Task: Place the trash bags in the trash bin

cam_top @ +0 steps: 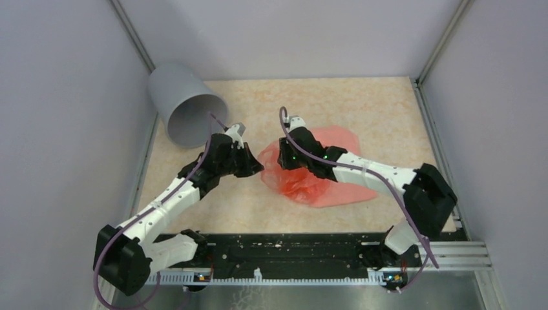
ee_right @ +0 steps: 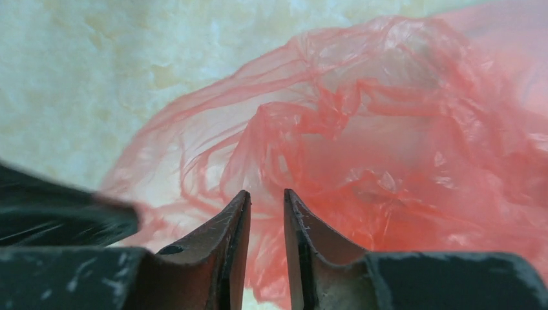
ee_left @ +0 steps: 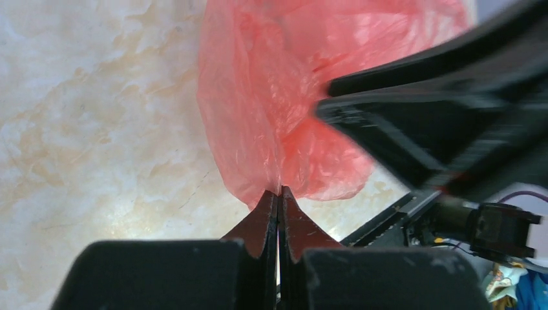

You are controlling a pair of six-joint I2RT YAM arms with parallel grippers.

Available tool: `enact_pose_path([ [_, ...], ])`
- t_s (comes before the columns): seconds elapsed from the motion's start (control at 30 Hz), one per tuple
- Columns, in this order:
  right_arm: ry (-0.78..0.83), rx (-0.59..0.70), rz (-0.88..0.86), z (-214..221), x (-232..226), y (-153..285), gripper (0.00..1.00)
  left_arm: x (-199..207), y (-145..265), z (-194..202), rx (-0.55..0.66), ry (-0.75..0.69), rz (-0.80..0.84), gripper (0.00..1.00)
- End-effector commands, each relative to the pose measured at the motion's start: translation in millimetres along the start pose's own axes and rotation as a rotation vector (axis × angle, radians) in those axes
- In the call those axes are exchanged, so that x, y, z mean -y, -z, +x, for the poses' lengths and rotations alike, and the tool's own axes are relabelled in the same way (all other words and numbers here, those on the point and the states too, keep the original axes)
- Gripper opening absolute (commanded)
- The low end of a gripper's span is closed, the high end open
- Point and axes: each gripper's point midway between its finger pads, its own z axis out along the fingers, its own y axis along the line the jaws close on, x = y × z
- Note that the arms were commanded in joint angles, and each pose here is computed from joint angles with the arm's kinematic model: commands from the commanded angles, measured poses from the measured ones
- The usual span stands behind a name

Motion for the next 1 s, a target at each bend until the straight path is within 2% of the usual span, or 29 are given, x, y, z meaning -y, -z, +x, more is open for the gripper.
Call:
enact_pose_path([
  [0.0,-0.016,-0.047,-0.004,25,0,-33,0.25,57,28,-49,0.122,-0.053,0.169,0.00],
  [0.13,-0.040,-0.071,0.002,42,3,-50,0.24,80,44,-61,0.149,-0.049,0.245,0.00],
  [0.27,-0.045,-0.042,0.009,32,4,-41,0.36,72,43,-55,0.145,-0.037,0.220,0.00],
  [0.47,-0.020,0.026,0.009,-4,0,-2,0.56,35,26,-35,0.114,-0.022,0.093,0.00],
  [0.57,-0.013,0.058,-0.004,-21,-3,22,0.62,27,24,-30,0.115,-0.019,0.067,0.00],
  [0.77,0.002,0.096,0.032,-40,6,68,0.64,23,26,-34,0.138,-0.020,0.043,0.00],
  [0.97,0.000,0.123,0.139,-37,39,113,0.62,23,26,-36,0.141,-0.031,0.039,0.00],
])
